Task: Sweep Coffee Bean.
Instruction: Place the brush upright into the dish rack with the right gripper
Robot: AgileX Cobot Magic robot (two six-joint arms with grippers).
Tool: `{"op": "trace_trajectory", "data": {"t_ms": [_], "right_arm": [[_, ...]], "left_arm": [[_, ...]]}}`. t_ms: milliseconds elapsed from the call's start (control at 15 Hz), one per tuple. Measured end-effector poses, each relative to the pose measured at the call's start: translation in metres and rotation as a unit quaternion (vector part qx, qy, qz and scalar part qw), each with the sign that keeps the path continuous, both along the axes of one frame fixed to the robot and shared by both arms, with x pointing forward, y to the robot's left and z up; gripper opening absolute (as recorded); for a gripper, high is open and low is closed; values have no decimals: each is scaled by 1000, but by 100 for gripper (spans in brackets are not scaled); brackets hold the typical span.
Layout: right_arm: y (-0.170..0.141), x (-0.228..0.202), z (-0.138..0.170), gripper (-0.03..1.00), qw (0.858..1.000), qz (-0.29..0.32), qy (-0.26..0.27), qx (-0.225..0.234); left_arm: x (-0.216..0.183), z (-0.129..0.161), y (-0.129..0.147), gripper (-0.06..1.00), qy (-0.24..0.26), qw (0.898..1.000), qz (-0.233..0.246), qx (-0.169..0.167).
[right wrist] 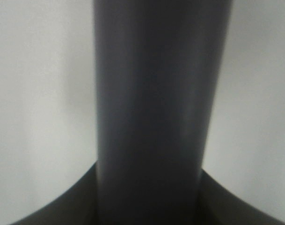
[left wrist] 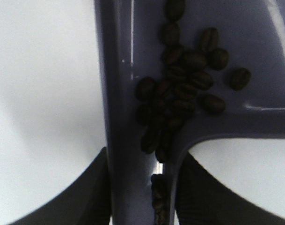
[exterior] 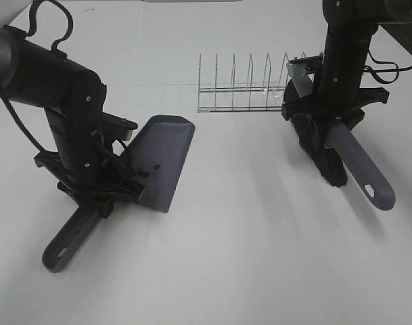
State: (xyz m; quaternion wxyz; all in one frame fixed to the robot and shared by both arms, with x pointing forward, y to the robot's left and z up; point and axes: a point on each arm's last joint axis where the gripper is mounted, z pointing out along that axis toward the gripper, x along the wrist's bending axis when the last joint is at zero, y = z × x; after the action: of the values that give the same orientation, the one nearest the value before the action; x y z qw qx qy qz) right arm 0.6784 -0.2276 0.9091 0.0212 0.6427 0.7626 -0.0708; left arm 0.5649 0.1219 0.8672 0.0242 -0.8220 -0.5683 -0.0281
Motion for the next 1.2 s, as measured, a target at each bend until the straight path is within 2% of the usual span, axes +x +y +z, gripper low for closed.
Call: {"op": "trace_trajectory", "data": {"t_ms": [533, 867, 1200], "right_arm": [[3, 37, 4, 26, 999, -4, -51, 13], [-8, 45, 6, 26, 997, -23, -60, 45], [-3, 57, 2, 26, 993, -33, -70, 88]], "left_arm": [[0, 0, 0, 31, 2, 1000, 0, 1], [-1, 0, 0, 31, 5, 1000, 3, 0], [-2, 0, 0, 31, 8, 1000, 5, 0]]}}
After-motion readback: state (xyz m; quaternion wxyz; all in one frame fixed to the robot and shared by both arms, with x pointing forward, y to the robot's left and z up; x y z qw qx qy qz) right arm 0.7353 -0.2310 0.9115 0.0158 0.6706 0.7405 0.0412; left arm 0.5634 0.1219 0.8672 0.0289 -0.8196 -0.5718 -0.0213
